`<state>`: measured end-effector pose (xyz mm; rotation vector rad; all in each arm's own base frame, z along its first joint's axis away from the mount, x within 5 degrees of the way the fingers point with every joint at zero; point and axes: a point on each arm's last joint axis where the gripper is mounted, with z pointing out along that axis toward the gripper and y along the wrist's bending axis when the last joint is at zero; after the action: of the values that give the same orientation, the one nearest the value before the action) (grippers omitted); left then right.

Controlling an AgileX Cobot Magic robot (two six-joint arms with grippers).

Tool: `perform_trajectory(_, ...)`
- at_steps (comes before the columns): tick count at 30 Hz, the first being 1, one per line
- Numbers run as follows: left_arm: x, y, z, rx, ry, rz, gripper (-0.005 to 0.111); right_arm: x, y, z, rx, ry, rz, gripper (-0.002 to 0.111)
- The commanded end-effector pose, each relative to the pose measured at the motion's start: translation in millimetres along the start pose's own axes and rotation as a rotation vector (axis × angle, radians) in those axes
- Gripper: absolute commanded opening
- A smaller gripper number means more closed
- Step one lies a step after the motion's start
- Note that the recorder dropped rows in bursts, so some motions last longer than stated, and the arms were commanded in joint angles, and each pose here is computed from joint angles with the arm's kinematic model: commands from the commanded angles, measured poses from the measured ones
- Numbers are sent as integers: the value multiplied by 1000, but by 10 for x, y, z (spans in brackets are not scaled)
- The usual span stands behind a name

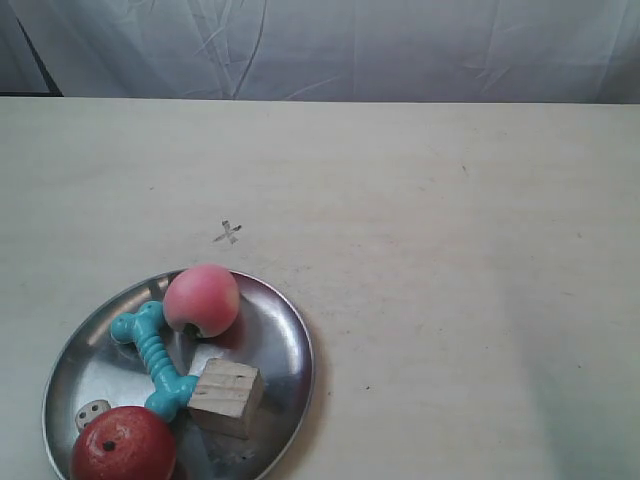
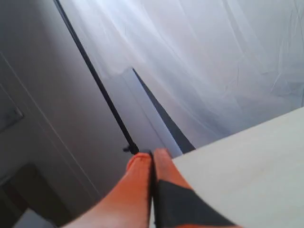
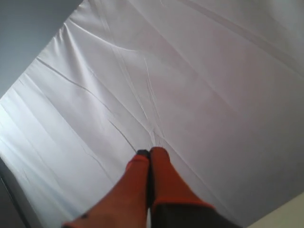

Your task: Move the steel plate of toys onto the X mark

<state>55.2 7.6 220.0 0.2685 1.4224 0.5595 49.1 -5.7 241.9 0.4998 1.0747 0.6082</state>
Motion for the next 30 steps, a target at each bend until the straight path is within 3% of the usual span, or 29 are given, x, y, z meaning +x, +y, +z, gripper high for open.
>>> perform_trajectory(1, -84, -10, -9, -1, -105, 74, 0, 54, -41, -8, 42, 55, -21, -1)
perform_trajectory(6, -153, -8, -18, -5, -181, 70, 0, 73, -62, -10, 66, 75, 9, -1)
perform_trajectory(8, -211, 13, -31, -22, -247, -5, 0, 70, -69, -10, 78, 68, 143, -1)
perform_trajectory(10, -258, 63, -47, -54, -306, -162, 0, 69, -71, -10, 84, 61, 269, -1)
perform_trajectory(11, -299, 127, -68, -71, -377, -437, 0, 70, -70, -10, 84, 61, 283, -1)
perform_trajectory(13, -342, 181, -96, -68, -459, -675, 0, 74, -64, -10, 77, 68, 248, -1)
perform_trajectory(16, -368, 224, -119, -29, -530, -966, 0, 79, -58, -10, 70, 76, 206, -1)
perform_trajectory(17, -352, 219, -110, -21, -512, -1012, 0, 79, -58, -10, 69, 76, 203, -1)
perform_trajectory(18, -358, 223, -89, -21, -450, -1015, 0, 73, -55, -10, 65, 70, 208, -1)
perform_trajectory(22, -877, 474, 34, -16, -307, -673, 0, -42, 59, 55, 45, 56, 120, -1)
perform_trajectory(24, -1012, 536, 195, 4, -250, -572, 0, -81, 103, 179, 81, 96, 56, -1)
perform_trajectory(26, -1035, 551, 392, 31, -137, -567, 0, -97, 132, 329, 144, 173, 4, -1)
perform_trajectory(28, -907, 494, 692, 66, 172, -650, 0, -42, 107, 584, 273, 381, -159, -1)
perform_trajectory(29, -776, 379, 855, 110, 352, -670, 0, 7, 83, 729, 350, 526, -234, -1)
perform_trajectory(30, -721, 311, 914, 138, 426, -679, 0, 51, 75, 812, 388, 626, -267, -1)
